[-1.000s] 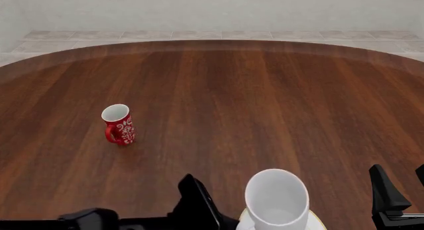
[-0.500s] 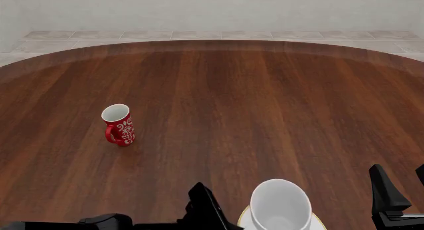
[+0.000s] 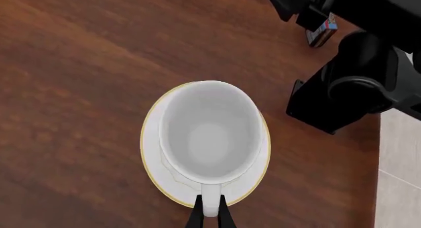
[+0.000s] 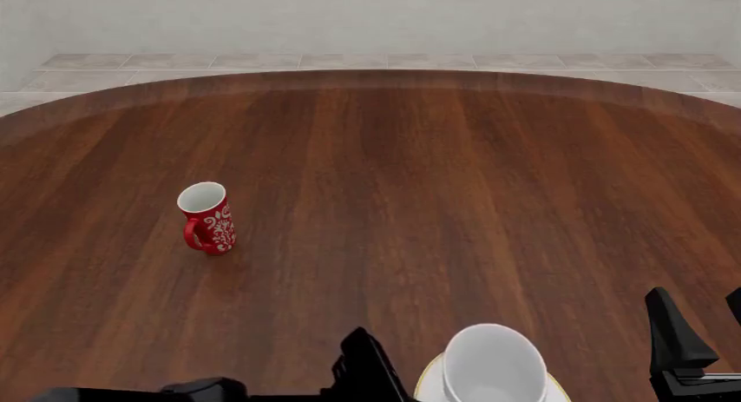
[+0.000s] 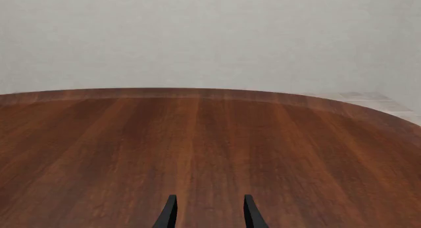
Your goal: Put the white mug on the plate.
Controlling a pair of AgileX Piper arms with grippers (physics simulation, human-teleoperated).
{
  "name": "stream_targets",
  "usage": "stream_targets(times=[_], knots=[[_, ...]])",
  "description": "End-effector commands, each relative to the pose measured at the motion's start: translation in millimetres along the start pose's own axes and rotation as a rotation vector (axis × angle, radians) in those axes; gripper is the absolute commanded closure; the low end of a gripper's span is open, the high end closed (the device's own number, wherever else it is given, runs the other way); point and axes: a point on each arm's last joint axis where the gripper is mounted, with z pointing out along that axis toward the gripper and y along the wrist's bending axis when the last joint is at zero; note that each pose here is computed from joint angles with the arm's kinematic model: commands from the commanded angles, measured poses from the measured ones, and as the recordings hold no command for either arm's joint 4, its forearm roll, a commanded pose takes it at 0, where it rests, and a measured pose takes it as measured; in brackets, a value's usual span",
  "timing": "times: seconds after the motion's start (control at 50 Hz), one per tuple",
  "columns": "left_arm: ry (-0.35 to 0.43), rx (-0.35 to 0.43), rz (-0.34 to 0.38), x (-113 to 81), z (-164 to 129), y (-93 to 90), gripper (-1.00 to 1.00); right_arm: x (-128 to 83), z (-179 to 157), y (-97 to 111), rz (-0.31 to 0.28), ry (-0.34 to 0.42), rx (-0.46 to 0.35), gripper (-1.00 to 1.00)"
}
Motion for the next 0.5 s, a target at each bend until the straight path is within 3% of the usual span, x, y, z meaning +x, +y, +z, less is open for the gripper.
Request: stream_targets(times=[0.02,0.5], knots=[[0.002,0.002,0.010,-1.8,4.7,-1.1,1.00,0.2,-0.1,-0.1,0.001,0.000,0.001,-1.00],[0.026,0.002,0.020,2.4,12.4,-1.9,1.00,0.2,-0.1,-0.1,0.001,-0.001,0.001,-1.00]])
